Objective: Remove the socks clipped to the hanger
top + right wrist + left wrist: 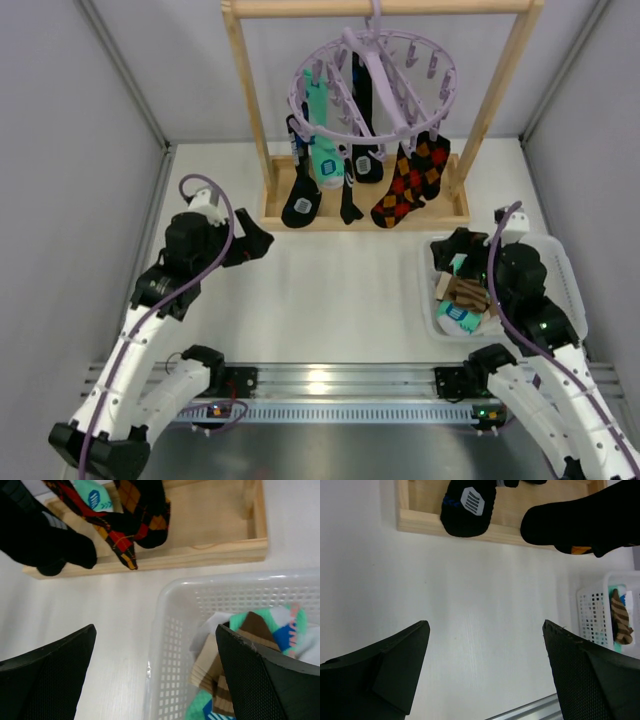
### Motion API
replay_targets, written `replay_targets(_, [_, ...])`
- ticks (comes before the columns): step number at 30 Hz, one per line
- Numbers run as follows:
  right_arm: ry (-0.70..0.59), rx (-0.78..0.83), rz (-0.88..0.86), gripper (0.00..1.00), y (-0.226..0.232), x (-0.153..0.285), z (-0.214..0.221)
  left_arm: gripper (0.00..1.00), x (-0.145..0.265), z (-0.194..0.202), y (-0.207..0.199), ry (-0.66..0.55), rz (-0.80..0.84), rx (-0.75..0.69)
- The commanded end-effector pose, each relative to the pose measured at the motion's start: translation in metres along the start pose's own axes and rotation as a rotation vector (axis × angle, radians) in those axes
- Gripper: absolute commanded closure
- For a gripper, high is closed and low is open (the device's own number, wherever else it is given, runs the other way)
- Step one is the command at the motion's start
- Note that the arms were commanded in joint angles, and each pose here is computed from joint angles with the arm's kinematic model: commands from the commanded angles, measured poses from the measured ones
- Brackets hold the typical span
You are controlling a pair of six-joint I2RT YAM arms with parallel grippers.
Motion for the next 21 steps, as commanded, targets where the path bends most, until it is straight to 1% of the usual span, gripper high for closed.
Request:
replay_targets(1, [-0.016,-0.041,-0.264,0.01,0.042,-0.017,-0.003,0.02,-0.013,-0.005,-0.033,0.015,0.149,0.054])
replay_targets(2, [-0.014,-0.044,-0.319,0.01,0.05,-0.022,-0.001,0.02,-0.014,-0.007,-0.037,0.012,0.148,0.049])
replay_targets(3, [-0.037,-0.056,-0.444,0.01,0.069,-0.023,-0.008,0.02,-0.013,-0.013,-0.044,-0.007,0.151,0.038])
replay_targets(4, [0.0,-0.063,-0.48,0.01,0.074,-0.036,0.003,0.02,-0.015,-0.01,-0.053,-0.003,0.151,0.016])
replay_targets(5, [0.001,-0.064,-0.534,0.0,0.083,-0.041,0.003,0.02,-0.011,-0.018,-0.063,-0.022,0.169,0.005])
replay_targets(6, [-0.048,-0.056,-0.592,0.01,0.097,-0.044,-0.004,0.02,-0.012,-0.018,-0.07,-0.018,0.179,-0.011])
replay_targets(7, [-0.015,-0.043,-0.583,0.01,0.103,-0.06,0.003,0.02,-0.009,-0.018,-0.078,-0.017,0.195,-0.027])
replay_targets(8, [-0.033,-0.023,-0.551,0.02,0.107,-0.07,0.002,0.02,-0.006,-0.022,-0.085,-0.026,0.216,-0.038])
replay_targets(9, [-0.046,0.039,-0.564,0.03,0.121,-0.074,0.005,0.02,-0.003,-0.023,-0.088,-0.029,0.229,-0.054])
replay_targets(10, [-0.034,0.072,-0.523,0.04,0.129,-0.09,0.006,0.02,0.0,-0.022,-0.092,-0.029,0.246,-0.065])
replay_targets(11, [-0.067,0.098,-0.424,0.05,0.127,-0.102,0.004,0.02,0.0,-0.025,-0.089,-0.049,0.222,-0.071])
replay_targets(12, [-0.09,0.162,-0.432,0.06,0.146,-0.102,0.002,0.02,0.005,-0.027,-0.089,-0.067,0.229,-0.078])
replay_targets(13, [-0.087,0.194,-0.403,0.06,0.152,-0.116,0.011,0.02,0.007,-0.027,-0.087,-0.076,0.226,-0.08])
replay_targets(14, [-0.115,0.207,-0.351,0.06,0.153,-0.123,0.011,0.02,0.007,-0.026,-0.083,-0.085,0.211,-0.082])
replay_targets(17, [-0.143,0.246,-0.352,0.06,0.17,-0.147,0.023,0.02,0.015,-0.021,-0.077,-0.099,0.217,-0.097])
replay_targets(18, [-0.163,0.25,-0.36,0.07,0.177,-0.153,0.019,0.02,0.019,-0.022,-0.076,-0.109,0.224,-0.108])
replay_targets(19, [-0.143,0.276,-0.347,0.07,0.179,-0.167,0.03,0.02,0.021,-0.022,-0.075,-0.115,0.227,-0.113])
replay_targets(20, [-0.146,0.309,-0.33,0.1,0.179,-0.173,0.032,0.02,0.024,-0.02,-0.073,-0.121,0.23,-0.119])
replay_targets(21, [-0.162,0.319,-0.317,0.11,0.183,-0.179,0.028,0.02,0.026,-0.02,-0.073,-0.127,0.234,-0.118])
Point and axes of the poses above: each gripper's point midway between its finger pads, its own x axis back along the fingers, its own y axis along the line the jaws close on, z = x × y, the point moved 4 cm from there along x, back along the fingers
